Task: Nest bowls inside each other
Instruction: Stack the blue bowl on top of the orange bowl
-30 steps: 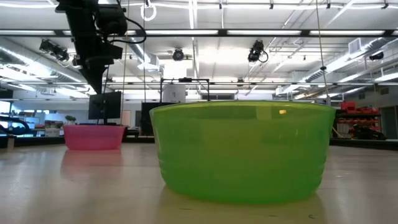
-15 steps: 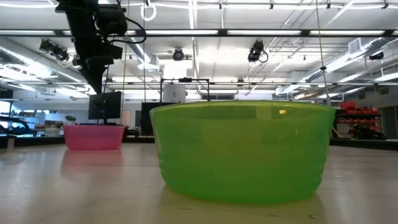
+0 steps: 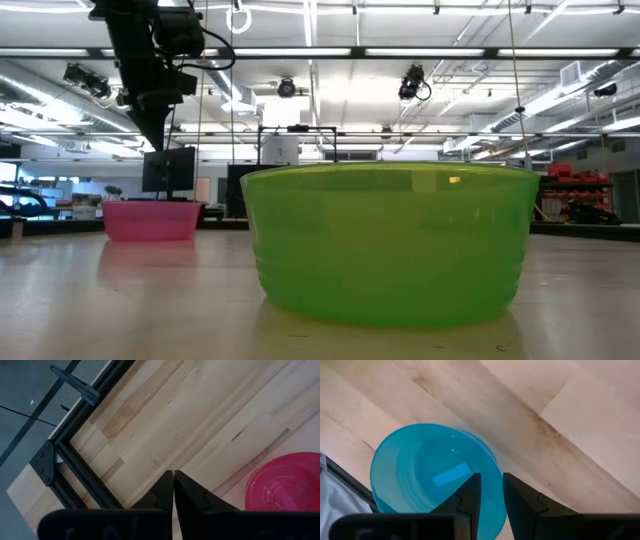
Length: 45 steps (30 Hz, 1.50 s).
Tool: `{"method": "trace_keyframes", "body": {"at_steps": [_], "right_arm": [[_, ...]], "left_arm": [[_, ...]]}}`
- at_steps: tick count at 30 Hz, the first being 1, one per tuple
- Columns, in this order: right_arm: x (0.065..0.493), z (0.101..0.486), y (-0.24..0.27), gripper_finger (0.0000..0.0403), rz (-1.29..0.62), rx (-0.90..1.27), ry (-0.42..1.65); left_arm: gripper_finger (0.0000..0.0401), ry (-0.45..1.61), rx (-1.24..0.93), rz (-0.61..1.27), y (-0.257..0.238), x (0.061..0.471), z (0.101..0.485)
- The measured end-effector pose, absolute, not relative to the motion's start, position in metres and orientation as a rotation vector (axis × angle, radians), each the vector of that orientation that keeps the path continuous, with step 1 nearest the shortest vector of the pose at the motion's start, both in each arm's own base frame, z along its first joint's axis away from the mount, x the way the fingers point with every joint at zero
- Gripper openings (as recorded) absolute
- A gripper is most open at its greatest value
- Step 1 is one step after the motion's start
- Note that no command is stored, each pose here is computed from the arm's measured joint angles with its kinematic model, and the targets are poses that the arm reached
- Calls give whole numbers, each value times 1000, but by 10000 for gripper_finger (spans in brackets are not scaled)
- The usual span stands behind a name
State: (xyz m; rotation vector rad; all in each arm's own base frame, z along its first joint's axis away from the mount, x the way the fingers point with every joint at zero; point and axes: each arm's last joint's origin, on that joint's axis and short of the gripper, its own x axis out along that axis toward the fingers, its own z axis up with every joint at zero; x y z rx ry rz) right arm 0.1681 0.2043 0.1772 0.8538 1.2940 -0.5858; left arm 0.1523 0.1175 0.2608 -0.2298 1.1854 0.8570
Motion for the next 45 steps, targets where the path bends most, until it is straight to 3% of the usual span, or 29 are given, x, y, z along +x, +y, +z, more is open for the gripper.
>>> {"method": "trace_keyframes", "body": {"at_steps": [31, 40, 45], "right_arm": [[163, 164, 198, 87, -601, 841, 1308], [164, 164, 197, 11, -579, 785, 1273], [163, 164, 195, 13, -592, 765, 1261]], "left_arm": [[21, 1184, -231, 858, 117, 152, 261], [21, 1183, -236, 861, 117, 152, 261], [13, 1182, -237, 861, 117, 152, 261]]}}
